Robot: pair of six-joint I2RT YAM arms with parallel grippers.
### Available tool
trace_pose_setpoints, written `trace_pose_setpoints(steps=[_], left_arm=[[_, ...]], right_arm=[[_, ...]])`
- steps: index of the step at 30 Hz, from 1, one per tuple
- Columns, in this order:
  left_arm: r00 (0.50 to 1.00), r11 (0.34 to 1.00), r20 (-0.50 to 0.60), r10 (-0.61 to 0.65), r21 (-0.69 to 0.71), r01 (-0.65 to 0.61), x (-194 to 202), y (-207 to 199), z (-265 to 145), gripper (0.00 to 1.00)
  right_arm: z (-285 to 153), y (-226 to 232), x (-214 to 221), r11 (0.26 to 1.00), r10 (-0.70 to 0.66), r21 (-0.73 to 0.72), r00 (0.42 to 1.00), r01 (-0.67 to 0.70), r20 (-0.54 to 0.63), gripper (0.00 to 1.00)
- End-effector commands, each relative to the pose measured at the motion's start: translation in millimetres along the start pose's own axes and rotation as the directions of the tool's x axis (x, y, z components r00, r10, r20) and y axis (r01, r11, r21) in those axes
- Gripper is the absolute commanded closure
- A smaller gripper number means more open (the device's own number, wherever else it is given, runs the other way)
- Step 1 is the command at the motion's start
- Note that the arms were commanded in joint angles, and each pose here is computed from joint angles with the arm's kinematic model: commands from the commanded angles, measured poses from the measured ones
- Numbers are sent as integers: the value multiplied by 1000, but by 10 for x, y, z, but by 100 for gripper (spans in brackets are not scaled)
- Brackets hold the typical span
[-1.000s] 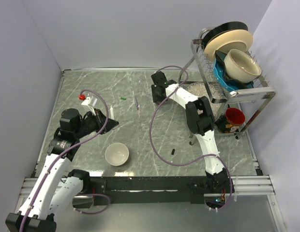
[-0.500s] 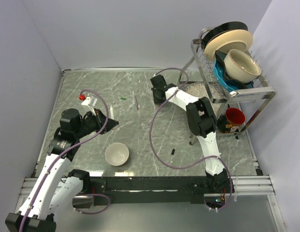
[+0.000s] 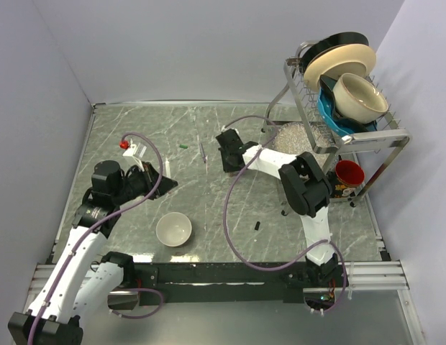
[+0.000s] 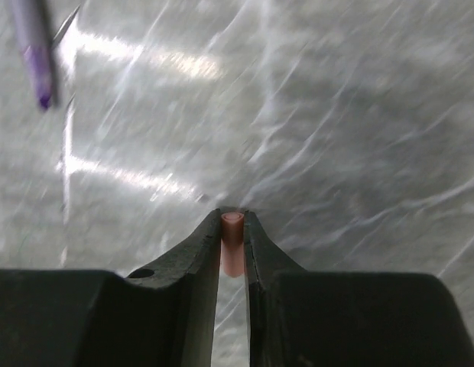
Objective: Insert the pens into the pen caps
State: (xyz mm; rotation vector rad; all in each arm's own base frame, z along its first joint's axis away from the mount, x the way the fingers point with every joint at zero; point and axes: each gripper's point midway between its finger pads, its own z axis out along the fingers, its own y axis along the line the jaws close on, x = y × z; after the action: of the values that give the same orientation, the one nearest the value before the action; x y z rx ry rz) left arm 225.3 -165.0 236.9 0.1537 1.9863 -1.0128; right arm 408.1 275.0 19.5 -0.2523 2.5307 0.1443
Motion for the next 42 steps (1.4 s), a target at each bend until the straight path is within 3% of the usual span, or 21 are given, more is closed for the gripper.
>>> trace_pose_setpoints(steps=[1, 12, 21, 30, 42], left_arm=[[999, 997, -27, -35, 64, 37, 76, -90, 54, 99], [987, 970, -114, -115, 201, 137, 272, -265, 162, 99], [976, 916, -132, -174, 343, 210, 273, -499, 280, 99], [976, 917, -152, -156, 344, 200, 324, -542, 396, 99], [976, 928, -148, -157, 317, 198, 350, -483, 411, 99]], right_arm=[[-303, 304, 293, 995, -1, -96, 993, -10, -115, 100], [-1460, 748, -662, 938, 166, -329, 974, -107, 156, 100], [-2334, 977, -1079, 808, 387, -560, 882, -182, 271, 100], [-2557, 1422, -1029, 702, 417, -692, 885, -169, 208, 100], [-2664, 1532, -896, 690, 409, -708, 888, -148, 212, 100]])
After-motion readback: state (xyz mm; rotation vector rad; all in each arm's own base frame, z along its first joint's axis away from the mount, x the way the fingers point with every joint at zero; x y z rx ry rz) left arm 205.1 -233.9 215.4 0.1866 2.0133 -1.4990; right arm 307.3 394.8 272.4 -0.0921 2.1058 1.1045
